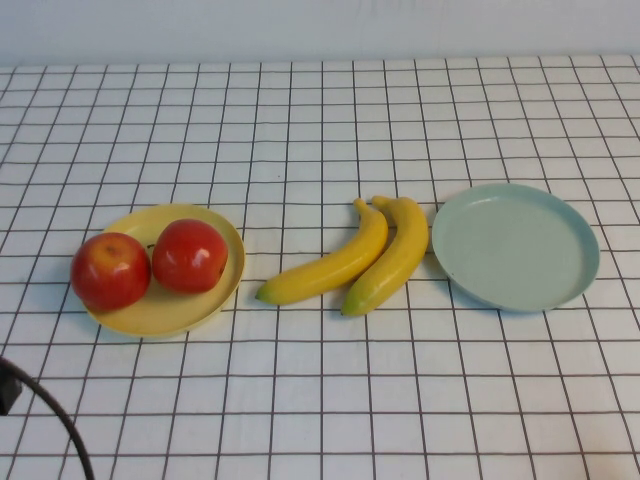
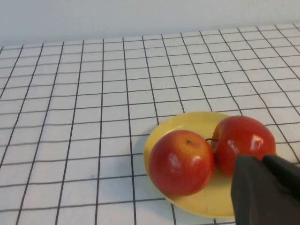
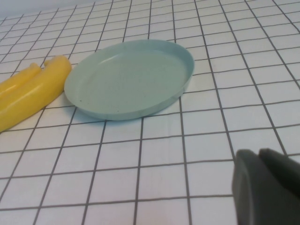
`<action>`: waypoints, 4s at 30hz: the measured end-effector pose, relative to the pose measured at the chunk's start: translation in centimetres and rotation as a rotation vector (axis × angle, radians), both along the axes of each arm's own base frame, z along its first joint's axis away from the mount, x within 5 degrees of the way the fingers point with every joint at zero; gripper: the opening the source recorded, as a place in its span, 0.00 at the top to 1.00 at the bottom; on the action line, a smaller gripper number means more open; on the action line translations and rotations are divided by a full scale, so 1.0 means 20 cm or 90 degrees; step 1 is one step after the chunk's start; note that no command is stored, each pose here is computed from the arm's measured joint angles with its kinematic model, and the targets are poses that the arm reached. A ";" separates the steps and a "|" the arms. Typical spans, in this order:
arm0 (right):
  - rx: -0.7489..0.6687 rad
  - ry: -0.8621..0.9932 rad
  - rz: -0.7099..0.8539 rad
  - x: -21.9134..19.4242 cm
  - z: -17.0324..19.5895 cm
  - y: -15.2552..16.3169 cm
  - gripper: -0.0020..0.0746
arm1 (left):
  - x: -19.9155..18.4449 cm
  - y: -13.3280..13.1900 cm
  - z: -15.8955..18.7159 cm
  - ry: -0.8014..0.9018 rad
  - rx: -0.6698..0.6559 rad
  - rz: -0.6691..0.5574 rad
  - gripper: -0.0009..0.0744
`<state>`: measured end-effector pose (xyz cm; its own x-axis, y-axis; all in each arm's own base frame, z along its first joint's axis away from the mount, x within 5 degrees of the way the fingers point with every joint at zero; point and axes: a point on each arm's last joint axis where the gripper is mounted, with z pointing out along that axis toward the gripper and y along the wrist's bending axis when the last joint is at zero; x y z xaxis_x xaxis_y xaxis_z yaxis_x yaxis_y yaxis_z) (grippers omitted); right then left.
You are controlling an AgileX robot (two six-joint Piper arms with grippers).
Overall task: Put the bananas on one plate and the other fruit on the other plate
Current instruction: Put another type of fruit in the right plate
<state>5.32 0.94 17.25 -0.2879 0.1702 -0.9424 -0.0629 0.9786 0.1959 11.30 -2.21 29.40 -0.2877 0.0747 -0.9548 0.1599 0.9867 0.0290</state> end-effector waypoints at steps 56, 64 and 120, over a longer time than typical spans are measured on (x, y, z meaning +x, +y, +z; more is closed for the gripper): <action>0.000 0.000 0.000 0.00 0.00 0.00 0.99 | -0.30 0.09 -0.61 0.004 -0.024 0.062 0.99; 0.000 0.000 0.000 0.00 0.00 0.00 0.99 | -0.30 0.09 -0.61 0.004 -0.024 0.062 0.99; 0.545 -0.136 -0.087 0.02 0.14 -0.02 0.99 | -0.30 0.09 -0.61 0.004 -0.025 0.062 0.99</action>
<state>5.69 0.60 20.10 -0.0460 0.8603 -0.5077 -0.0751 0.5038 0.8605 5.24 -0.35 17.16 -0.2977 0.0078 -0.9546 0.0627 0.9980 -0.0114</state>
